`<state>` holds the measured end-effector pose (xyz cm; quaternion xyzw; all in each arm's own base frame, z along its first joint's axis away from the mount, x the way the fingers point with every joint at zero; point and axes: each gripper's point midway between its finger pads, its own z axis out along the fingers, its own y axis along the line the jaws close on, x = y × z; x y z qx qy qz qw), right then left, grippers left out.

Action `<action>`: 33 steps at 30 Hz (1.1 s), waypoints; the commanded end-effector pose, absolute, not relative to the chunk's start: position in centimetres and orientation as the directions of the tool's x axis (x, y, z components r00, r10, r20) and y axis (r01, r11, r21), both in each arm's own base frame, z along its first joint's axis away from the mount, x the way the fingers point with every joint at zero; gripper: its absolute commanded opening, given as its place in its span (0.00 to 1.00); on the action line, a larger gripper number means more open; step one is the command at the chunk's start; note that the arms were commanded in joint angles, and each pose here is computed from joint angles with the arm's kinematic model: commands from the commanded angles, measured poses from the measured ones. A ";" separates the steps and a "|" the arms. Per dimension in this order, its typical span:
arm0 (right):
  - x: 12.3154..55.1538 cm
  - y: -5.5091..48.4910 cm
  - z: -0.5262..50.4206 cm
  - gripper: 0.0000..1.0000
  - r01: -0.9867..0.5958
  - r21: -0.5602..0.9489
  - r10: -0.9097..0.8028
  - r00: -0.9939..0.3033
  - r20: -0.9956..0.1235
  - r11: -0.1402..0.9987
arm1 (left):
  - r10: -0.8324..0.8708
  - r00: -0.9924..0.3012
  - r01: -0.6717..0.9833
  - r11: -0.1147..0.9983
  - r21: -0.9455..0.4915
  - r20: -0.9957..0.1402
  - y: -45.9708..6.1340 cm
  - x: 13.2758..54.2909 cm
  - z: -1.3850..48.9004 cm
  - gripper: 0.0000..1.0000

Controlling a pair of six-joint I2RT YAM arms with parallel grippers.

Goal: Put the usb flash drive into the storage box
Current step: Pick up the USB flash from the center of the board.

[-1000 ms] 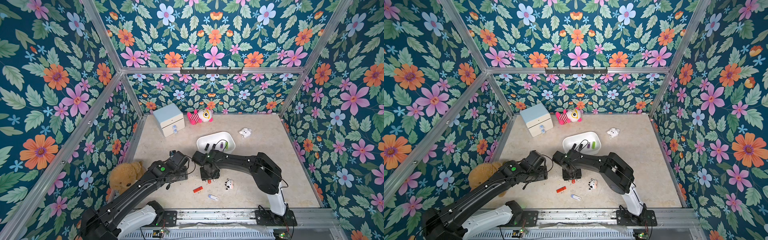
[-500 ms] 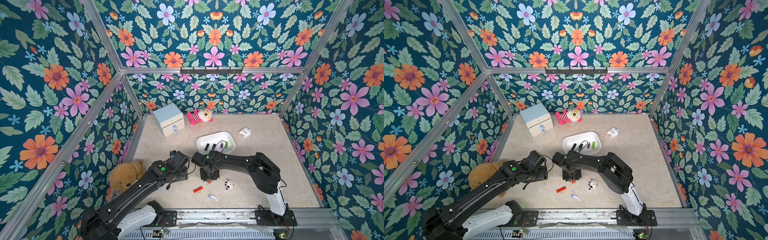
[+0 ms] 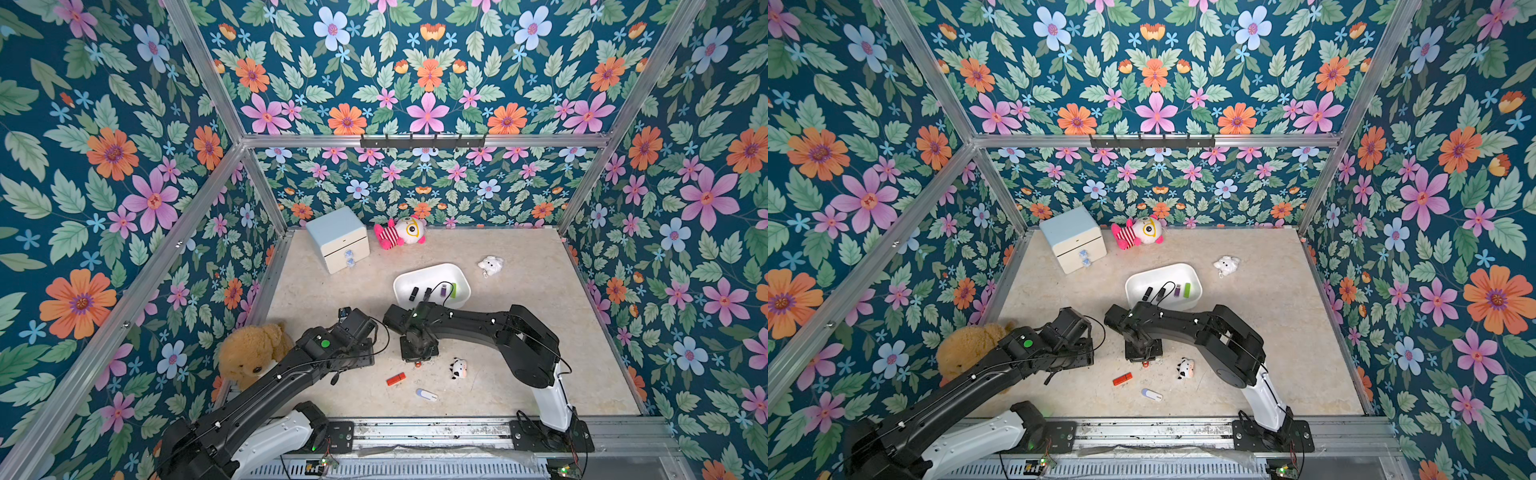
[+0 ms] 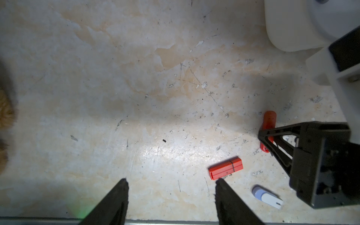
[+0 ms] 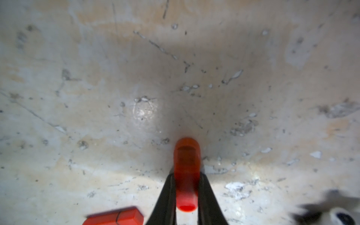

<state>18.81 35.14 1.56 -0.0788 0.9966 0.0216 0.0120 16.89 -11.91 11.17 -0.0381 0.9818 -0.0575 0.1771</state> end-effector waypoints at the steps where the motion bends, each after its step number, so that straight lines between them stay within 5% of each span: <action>1: 18.4 35.1 1.1 0.10 -0.154 0.042 -0.154 -0.988 -0.007 0.987 | -0.095 -0.935 -0.049 0.989 -0.139 -0.342 -12.2 16.9 11.1 0.73; 6: 18.4 35.0 1.1 0.00 -0.153 0.041 -0.153 -0.988 -0.004 0.987 | -0.094 -0.937 -0.047 0.989 -0.144 -0.335 -12.3 16.5 10.6 0.72; 18: 19.0 33.6 4.1 0.00 -0.115 0.045 -0.110 -0.989 -0.101 0.992 | -0.041 -0.947 0.008 0.989 -0.149 -0.319 -13.1 15.7 9.4 0.71; 33: 20.0 25.8 12.2 0.00 0.017 0.069 0.034 -0.966 -0.256 0.997 | 0.130 -0.954 0.161 0.982 -0.100 -0.269 -16.2 14.7 7.6 0.71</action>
